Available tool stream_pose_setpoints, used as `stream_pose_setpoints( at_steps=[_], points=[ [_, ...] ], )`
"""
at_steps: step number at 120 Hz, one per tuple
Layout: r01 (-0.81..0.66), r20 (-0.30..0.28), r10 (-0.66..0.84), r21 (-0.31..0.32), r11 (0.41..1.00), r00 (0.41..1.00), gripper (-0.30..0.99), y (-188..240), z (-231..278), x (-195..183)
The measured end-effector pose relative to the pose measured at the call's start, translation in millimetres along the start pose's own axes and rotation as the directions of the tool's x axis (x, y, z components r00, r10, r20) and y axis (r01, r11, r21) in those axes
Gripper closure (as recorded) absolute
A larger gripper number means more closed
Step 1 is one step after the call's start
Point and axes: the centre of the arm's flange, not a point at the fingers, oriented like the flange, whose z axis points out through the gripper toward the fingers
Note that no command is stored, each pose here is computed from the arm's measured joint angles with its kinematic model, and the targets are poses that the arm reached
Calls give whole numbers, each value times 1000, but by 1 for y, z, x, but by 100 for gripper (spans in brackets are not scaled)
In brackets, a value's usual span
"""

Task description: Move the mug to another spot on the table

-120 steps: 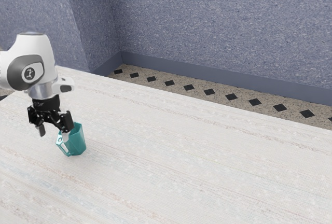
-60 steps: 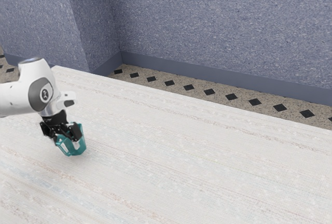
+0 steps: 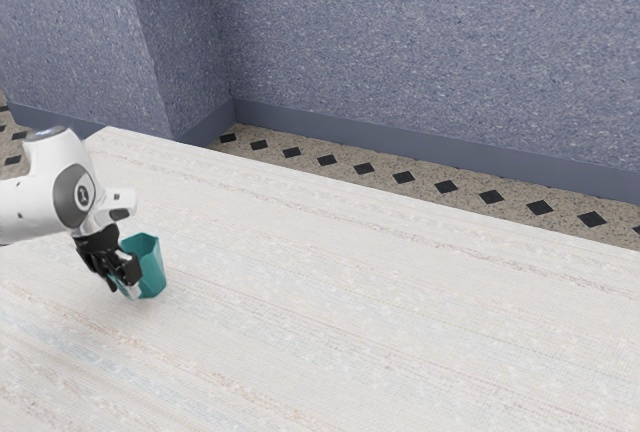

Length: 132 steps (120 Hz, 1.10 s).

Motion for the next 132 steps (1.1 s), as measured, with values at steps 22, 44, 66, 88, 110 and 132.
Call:
stream_pose_setpoints(
  at_steps=[22, 44, 66, 88, 110, 132],
  points=[
    [6, -49, -7, -10, 1000, 999, 48, 0, 6, -11],
    [-13, -126, 17, 32, 999, 992, 54, -1, -2, -8],
    [-73, -206, 95, 111, 991, 974, 66, 16, -7, 4],
    [-86, -293, 136, 178, 980, 946, 69, 23, -19, 2],
    [-132, -378, 211, 224, 965, 901, 72, 56, -35, 1],
    [-204, -397, 292, 248, 947, 870, 75, 93, -34, 2]
  ],
)
